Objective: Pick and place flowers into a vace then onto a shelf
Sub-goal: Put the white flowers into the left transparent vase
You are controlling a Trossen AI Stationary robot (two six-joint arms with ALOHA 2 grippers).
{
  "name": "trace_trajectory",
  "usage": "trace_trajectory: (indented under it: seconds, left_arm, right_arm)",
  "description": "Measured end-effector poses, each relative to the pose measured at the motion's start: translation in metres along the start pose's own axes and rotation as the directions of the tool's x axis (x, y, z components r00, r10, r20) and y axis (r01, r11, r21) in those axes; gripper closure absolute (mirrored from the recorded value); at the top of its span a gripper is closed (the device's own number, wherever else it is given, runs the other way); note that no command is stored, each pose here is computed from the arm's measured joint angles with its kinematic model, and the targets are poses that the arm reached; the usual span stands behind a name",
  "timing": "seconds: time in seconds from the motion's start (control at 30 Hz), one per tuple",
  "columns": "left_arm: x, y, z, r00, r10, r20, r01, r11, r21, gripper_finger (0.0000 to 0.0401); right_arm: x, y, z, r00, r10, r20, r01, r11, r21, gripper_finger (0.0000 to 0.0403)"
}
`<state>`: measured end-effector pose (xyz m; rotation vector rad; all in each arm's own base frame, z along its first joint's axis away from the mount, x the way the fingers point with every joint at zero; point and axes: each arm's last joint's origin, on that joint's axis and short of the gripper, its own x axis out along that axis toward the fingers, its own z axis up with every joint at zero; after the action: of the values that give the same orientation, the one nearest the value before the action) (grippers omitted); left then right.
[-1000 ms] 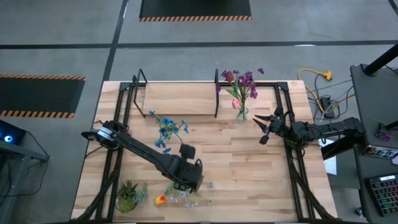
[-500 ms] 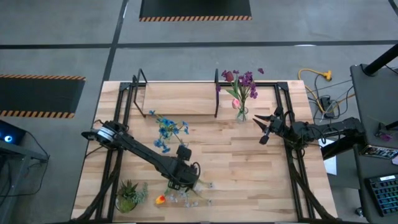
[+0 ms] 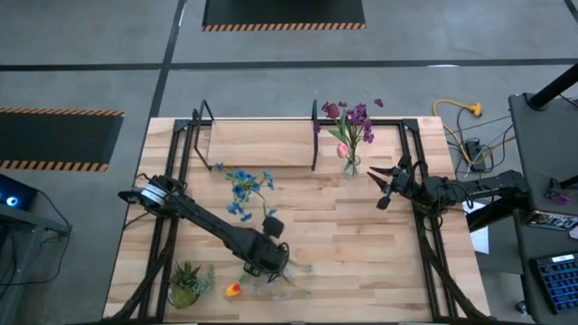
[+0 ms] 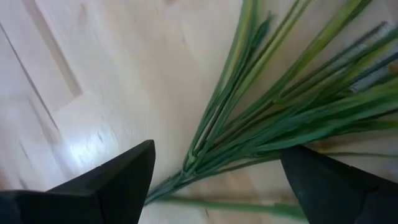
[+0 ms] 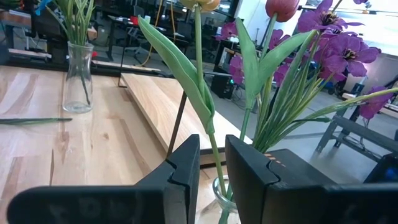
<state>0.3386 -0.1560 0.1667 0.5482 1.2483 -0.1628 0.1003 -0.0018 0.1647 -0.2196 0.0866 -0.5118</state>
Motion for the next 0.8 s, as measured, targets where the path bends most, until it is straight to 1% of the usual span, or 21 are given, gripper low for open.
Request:
trace_trajectory:
  seconds: [0.1, 0.23, 0.33, 0.5, 0.7, 0.8]
  left_arm:
    - [0.0035, -0.0011, 0.0001, 1.0, 0.003, 0.029, -0.003, 1.0, 0.004, 0.0072]
    - [0.0039, -0.0012, -0.0002, 0.999, 0.004, 0.034, -0.004, 1.0, 0.003, 0.0074]
    - [0.0039, -0.0013, -0.0001, 0.999, 0.001, 0.036, -0.001, 1.0, 0.003, 0.009]
    - [0.0042, -0.0024, 0.0013, 0.998, -0.039, 0.053, 0.039, 0.999, 0.003, 0.0147]
    - [0.0045, -0.0022, 0.0063, 0.994, -0.038, 0.104, 0.039, 0.999, -0.01, 0.0232]
    - [0.0047, -0.0012, 0.0072, 0.993, -0.036, 0.112, 0.038, 0.999, -0.015, 0.0268]
  right_arm:
    - [0.0, 0.0, 0.0, 1.0, 0.0, 0.0, 0.0, 1.0, 0.0, 0.0335]
    - [0.0, 0.0, 0.0, 1.0, 0.0, 0.0, 0.0, 1.0, 0.0, 0.0335]
    - [0.0, 0.0, 0.0, 1.0, 0.0, 0.0, 0.0, 1.0, 0.0, 0.0335]
    - [0.0, 0.0, 0.0, 1.0, 0.001, 0.0, -0.001, 1.0, 0.0, 0.0335]
    - [0.0, 0.0, 0.0, 1.0, 0.0, 0.0, 0.0, 1.0, 0.0, 0.0335]
    - [0.0, 0.0, 0.0, 1.0, 0.0, 0.0, 0.0, 1.0, 0.0, 0.0335]
